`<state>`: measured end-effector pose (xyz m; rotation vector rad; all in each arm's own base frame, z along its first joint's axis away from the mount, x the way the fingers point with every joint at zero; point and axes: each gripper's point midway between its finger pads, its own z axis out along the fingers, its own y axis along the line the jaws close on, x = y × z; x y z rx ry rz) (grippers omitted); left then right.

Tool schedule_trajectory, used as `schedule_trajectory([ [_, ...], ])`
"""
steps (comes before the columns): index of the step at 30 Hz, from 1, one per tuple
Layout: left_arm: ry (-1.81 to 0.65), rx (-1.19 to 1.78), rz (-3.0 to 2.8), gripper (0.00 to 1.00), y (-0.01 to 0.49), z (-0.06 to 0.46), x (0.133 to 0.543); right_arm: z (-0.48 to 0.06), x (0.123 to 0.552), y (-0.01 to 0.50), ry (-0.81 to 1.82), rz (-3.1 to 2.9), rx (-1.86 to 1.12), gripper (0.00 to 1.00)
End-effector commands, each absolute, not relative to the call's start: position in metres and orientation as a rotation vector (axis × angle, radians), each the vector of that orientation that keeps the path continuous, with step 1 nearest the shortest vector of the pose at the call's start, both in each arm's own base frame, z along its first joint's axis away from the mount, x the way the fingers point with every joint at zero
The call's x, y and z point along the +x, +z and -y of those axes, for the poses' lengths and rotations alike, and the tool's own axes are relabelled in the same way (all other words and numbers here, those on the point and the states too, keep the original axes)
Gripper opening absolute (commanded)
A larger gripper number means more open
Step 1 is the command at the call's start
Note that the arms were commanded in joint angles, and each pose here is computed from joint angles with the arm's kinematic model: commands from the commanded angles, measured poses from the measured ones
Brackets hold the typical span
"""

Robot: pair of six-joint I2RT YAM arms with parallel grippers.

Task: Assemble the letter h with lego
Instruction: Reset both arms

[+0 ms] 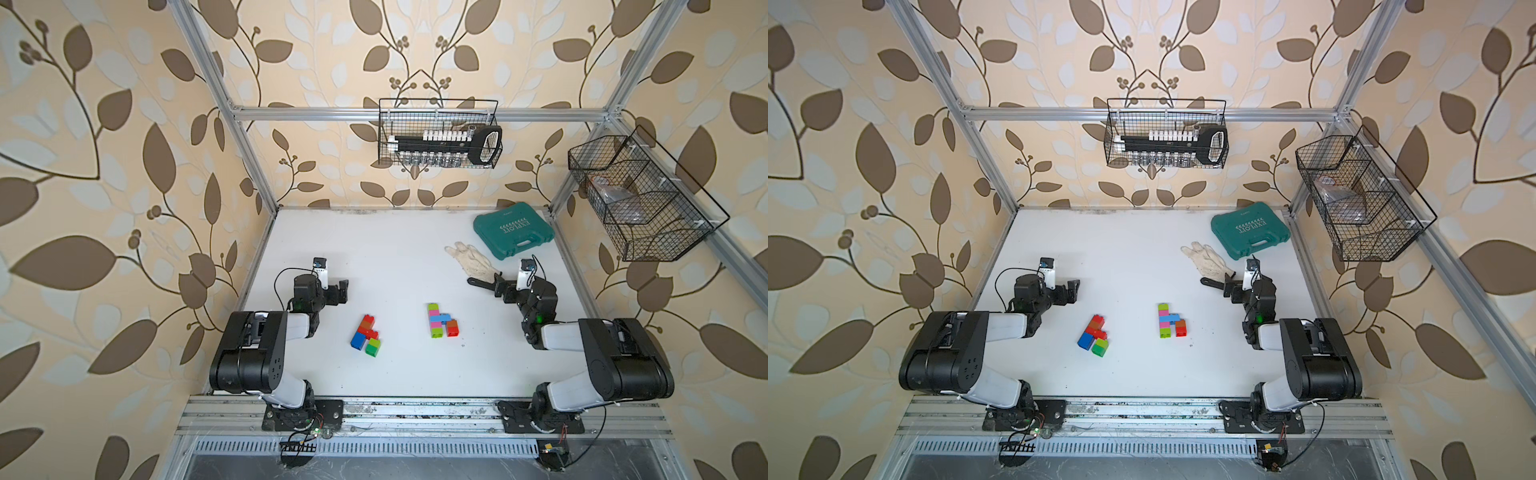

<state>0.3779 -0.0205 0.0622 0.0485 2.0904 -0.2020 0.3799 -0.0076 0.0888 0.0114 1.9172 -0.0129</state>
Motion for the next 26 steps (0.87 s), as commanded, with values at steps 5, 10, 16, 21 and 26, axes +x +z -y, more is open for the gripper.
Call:
schedule_trajectory([
  [5, -0.187, 0.024, -2.038, 0.99, 0.0746, 0.0161, 0.3829, -0.0015, 0.3912, 0.0895, 0.034, -1.956, -0.016, 0.98],
  [10, -0.187, 0.023, -2.037, 0.99, 0.0746, 0.0160, 0.3824, -0.0015, 0.3905, 0.0904, 0.029, -1.954, -0.018, 0.98],
  [16, -0.187, 0.025, -2.033, 0.99, 0.0759, 0.0162, 0.3826, -0.0016, 0.3921, 0.0883, 0.032, -1.965, -0.017, 0.98],
  [21, -0.187, 0.025, -2.036, 0.99, 0.0751, 0.0161, 0.3824, -0.0016, 0.3926, 0.0886, 0.032, -1.965, -0.017, 0.98],
  [26, -0.187, 0.024, -2.033, 0.99, 0.0757, 0.0162, 0.3825, -0.0016, 0.3909, 0.0896, 0.031, -1.959, -0.017, 0.98],
])
